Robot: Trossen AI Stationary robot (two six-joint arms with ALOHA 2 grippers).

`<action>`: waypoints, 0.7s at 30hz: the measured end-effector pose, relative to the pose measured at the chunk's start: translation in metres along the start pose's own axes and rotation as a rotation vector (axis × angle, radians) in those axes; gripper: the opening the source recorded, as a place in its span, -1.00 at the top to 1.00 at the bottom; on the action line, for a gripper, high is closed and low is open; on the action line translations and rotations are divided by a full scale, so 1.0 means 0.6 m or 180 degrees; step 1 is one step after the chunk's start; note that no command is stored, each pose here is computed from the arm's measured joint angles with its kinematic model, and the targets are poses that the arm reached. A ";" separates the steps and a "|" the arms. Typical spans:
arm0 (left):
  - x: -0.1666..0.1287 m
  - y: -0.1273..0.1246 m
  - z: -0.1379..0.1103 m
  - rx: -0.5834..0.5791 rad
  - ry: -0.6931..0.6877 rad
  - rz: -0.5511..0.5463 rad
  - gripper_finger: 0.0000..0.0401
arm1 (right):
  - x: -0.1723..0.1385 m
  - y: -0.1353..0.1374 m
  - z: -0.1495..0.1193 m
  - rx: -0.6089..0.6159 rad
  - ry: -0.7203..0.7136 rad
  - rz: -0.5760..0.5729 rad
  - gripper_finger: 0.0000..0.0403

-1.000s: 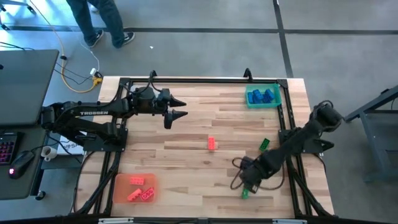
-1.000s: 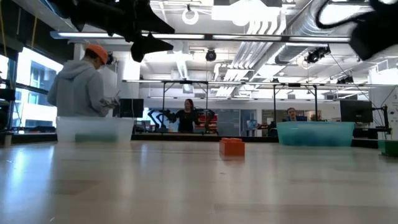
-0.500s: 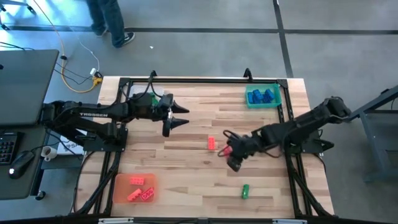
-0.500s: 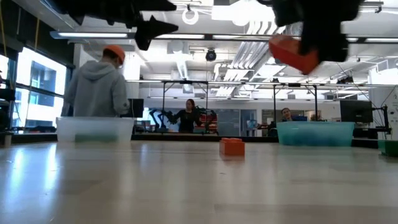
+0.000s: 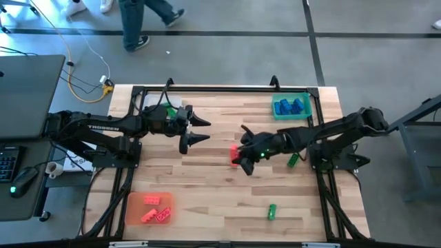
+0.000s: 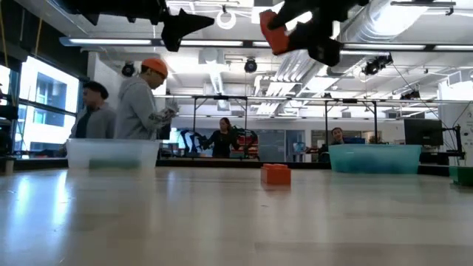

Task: Sort & place blocks by color
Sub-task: Put the orange game piece into the orange bin

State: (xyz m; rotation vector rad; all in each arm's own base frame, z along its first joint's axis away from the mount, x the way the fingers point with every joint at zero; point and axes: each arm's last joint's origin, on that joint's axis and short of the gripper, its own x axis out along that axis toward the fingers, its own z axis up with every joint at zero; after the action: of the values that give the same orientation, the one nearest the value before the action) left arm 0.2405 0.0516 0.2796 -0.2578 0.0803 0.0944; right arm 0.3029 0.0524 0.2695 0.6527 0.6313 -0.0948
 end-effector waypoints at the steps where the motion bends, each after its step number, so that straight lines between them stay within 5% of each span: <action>1: 0.000 -0.001 0.002 -0.0026 -0.0041 -0.0010 -0.36 | 0.000 0.000 0.004 -0.0010 -0.0056 0.0030 0.45; 10: 0.000 -0.005 0.010 -0.0505 -0.0151 -0.0225 -0.49 | -0.001 0.004 0.023 -0.0060 -0.0327 0.0207 0.45; 21: -0.001 -0.014 0.008 -0.0588 -0.0004 -0.0630 -0.48 | -0.007 0.020 0.045 -0.0235 -0.0853 0.0434 0.45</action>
State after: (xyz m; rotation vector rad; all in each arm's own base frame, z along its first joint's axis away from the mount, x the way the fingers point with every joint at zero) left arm 0.2412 0.0446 0.2863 -0.4487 0.0445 -0.0955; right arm 0.3169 0.0457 0.2948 0.5974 0.3297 -0.0307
